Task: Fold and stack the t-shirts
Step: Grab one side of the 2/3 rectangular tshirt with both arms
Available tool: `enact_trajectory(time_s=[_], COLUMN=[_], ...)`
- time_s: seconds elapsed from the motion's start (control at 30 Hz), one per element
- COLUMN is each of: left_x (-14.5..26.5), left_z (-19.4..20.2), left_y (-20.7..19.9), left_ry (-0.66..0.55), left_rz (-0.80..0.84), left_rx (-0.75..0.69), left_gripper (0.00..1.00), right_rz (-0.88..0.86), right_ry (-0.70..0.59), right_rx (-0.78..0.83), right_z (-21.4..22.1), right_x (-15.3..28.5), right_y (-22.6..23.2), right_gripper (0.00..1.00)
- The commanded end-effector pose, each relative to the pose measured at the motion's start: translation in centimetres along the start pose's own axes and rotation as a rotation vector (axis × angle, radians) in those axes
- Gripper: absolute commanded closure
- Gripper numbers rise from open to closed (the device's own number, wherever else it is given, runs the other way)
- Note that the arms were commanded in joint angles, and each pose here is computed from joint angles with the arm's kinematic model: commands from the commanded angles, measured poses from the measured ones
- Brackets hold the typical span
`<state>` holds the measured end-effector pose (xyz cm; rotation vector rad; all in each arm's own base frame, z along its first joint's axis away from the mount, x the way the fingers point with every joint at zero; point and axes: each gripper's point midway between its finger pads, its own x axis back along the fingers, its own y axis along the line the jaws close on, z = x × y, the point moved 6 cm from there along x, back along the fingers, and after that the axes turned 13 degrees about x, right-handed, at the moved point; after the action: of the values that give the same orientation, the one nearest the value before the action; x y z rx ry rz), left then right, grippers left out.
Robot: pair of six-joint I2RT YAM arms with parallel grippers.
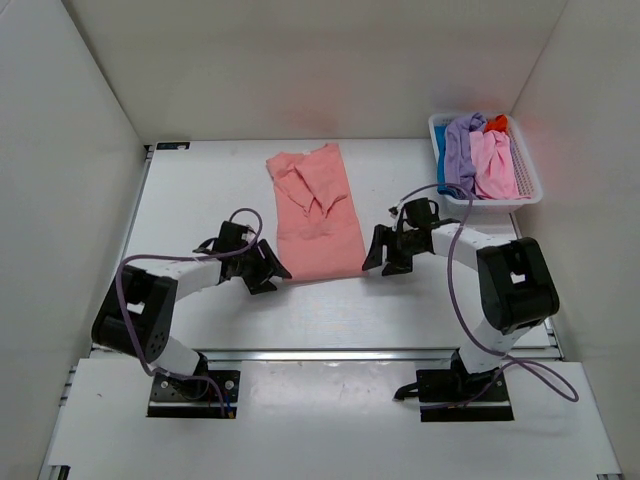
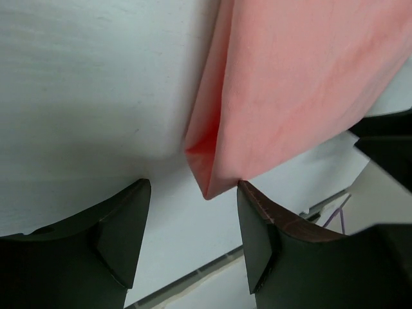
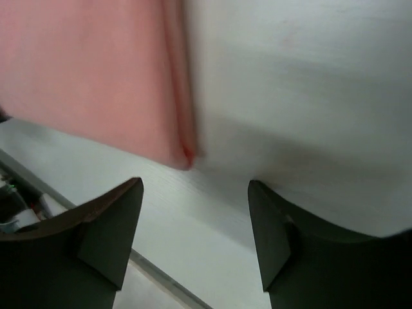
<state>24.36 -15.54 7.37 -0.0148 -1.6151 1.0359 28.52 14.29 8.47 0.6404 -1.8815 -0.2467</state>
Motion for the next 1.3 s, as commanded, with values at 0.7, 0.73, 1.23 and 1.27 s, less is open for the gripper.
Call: enact_trajectory(time_s=[0.7,0.73,1.23,1.27], left_x=[0.4,0.6,3.3,3.2], left_z=[2.7,3.0,5.6,5.8], left_y=[0.0,1.2,6.8,6.9], left_ry=[-0.099,-0.096,-0.149,-0.147], left_rz=[0.045,0.024,0.075,0.074], left_rx=[0.02,0.022,0.088,0.095], left_gripper=[1.0,1.0,0.26,0.26], right_rz=[-0.084,-0.084,-0.081,-0.072], right_ry=[0.04,0.045,0.089,0.089], right_rx=[-0.036,-0.018,-0.012,-0.015], right_z=[5.4,6.2,11.6,11.8], right_x=[-2.3,-2.1,-1.0,-1.1], right_y=[3.5,4.0,4.7,4.5], right_gripper=[1.0,1.0,1.0,1.0])
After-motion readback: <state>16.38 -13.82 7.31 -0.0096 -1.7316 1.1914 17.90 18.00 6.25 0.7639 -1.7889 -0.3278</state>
